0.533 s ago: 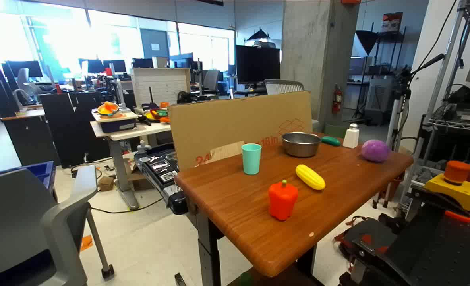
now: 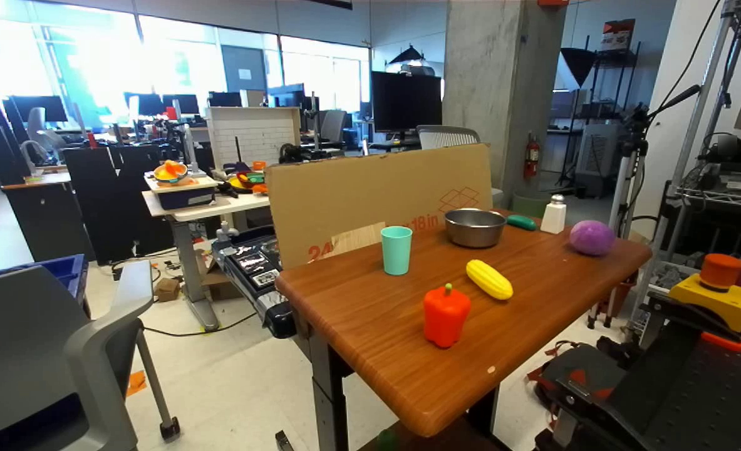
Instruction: Put the white bowl in the silver bowl
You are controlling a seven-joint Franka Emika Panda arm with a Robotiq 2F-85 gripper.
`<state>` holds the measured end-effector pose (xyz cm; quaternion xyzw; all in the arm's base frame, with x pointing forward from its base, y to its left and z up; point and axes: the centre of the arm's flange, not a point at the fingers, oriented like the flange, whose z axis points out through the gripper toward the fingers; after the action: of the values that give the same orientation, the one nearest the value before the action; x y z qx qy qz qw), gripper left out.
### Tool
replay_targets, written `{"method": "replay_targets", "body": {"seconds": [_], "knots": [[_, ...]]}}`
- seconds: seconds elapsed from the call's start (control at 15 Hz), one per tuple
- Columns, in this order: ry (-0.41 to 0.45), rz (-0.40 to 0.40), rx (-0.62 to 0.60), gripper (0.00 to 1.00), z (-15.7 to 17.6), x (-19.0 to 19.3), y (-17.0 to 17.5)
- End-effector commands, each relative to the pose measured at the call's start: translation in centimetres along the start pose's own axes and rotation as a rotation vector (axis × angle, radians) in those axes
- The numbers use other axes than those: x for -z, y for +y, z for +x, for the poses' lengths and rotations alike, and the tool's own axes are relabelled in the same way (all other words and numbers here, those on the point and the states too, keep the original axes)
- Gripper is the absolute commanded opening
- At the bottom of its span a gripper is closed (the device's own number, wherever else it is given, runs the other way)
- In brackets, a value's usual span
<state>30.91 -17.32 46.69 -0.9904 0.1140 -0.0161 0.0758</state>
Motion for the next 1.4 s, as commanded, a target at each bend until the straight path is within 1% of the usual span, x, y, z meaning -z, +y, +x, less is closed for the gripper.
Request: {"method": "replay_targets", "body": {"seconds": [0.0,0.2,0.33,0.6,0.73,0.93,1.13,1.33], "knots": [[0.015,-0.040,-0.060,1.00,2.6,-0.2,0.4],[0.030,-0.058,-0.151,1.00,7.8,-1.0,1.8],[0.034,-0.083,-0.206,1.00,11.5,-2.4,3.0],[0.012,-0.149,-0.285,1.00,18.0,-6.7,4.9],[-0.009,-0.174,-0.313,1.00,21.0,-9.2,5.4],[-0.015,-0.209,-0.344,1.00,25.8,-13.1,5.8],[-0.001,-0.241,-0.370,1.00,29.4,-16.8,5.9],[-0.023,-0.268,-0.371,1.00,31.9,-19.9,5.7]]}}
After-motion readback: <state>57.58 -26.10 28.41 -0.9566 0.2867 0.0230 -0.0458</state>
